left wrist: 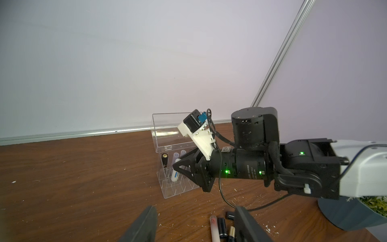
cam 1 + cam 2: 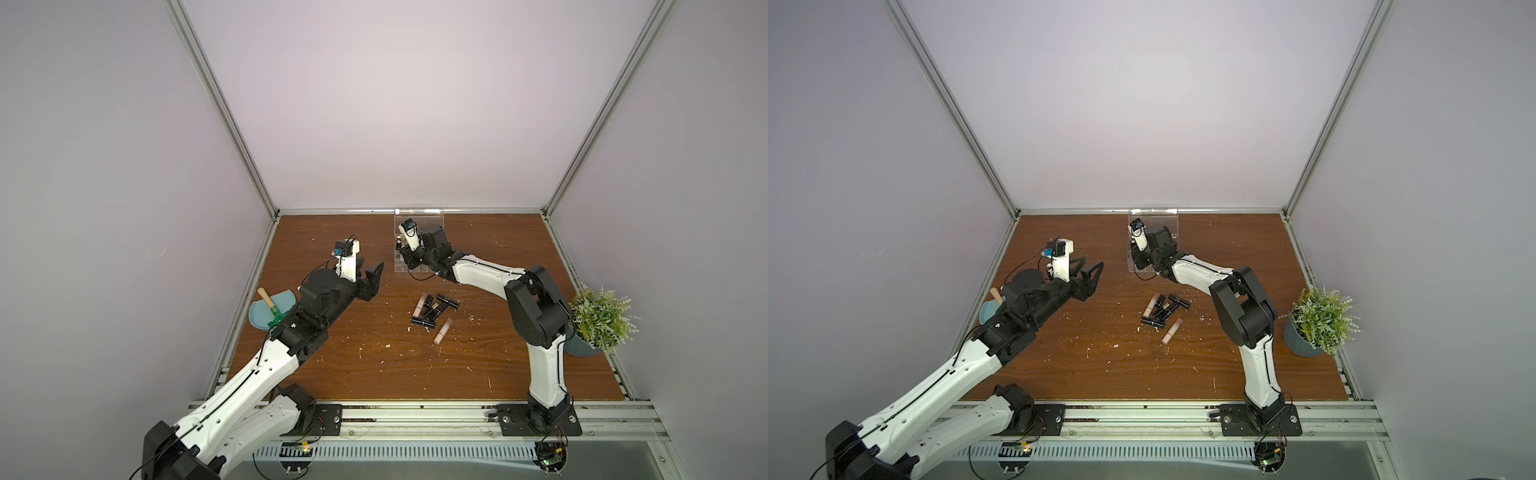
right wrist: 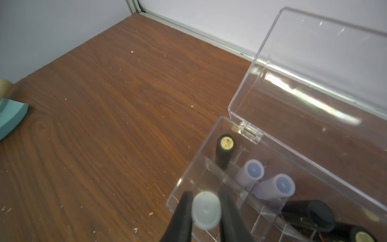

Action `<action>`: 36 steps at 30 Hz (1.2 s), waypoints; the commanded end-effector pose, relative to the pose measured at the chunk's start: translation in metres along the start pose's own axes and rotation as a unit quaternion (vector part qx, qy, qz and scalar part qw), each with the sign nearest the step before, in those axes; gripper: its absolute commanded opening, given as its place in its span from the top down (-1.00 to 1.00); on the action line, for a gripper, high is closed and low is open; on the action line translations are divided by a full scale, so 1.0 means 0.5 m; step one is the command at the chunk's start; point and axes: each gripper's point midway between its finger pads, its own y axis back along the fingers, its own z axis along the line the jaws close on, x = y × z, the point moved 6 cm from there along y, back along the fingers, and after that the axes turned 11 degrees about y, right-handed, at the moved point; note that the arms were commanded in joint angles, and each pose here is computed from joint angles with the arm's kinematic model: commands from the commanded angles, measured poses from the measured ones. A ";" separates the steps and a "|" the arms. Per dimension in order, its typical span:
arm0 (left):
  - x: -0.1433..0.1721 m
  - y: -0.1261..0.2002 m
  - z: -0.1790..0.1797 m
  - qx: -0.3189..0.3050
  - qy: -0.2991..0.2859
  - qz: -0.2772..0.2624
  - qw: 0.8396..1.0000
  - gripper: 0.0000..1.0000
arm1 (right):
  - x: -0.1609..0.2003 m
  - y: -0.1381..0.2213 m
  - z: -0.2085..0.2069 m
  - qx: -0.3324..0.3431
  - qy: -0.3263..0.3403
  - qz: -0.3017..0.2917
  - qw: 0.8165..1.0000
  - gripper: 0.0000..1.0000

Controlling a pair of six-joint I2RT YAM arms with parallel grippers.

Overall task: Arrange the lipsticks in the organizer
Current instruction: Place the lipstick in the storage box.

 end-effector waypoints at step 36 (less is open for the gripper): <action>-0.007 0.003 0.004 -0.001 0.006 -0.011 1.000 -0.24 | -0.037 -0.035 0.002 0.016 0.023 -0.002 1.000 0.27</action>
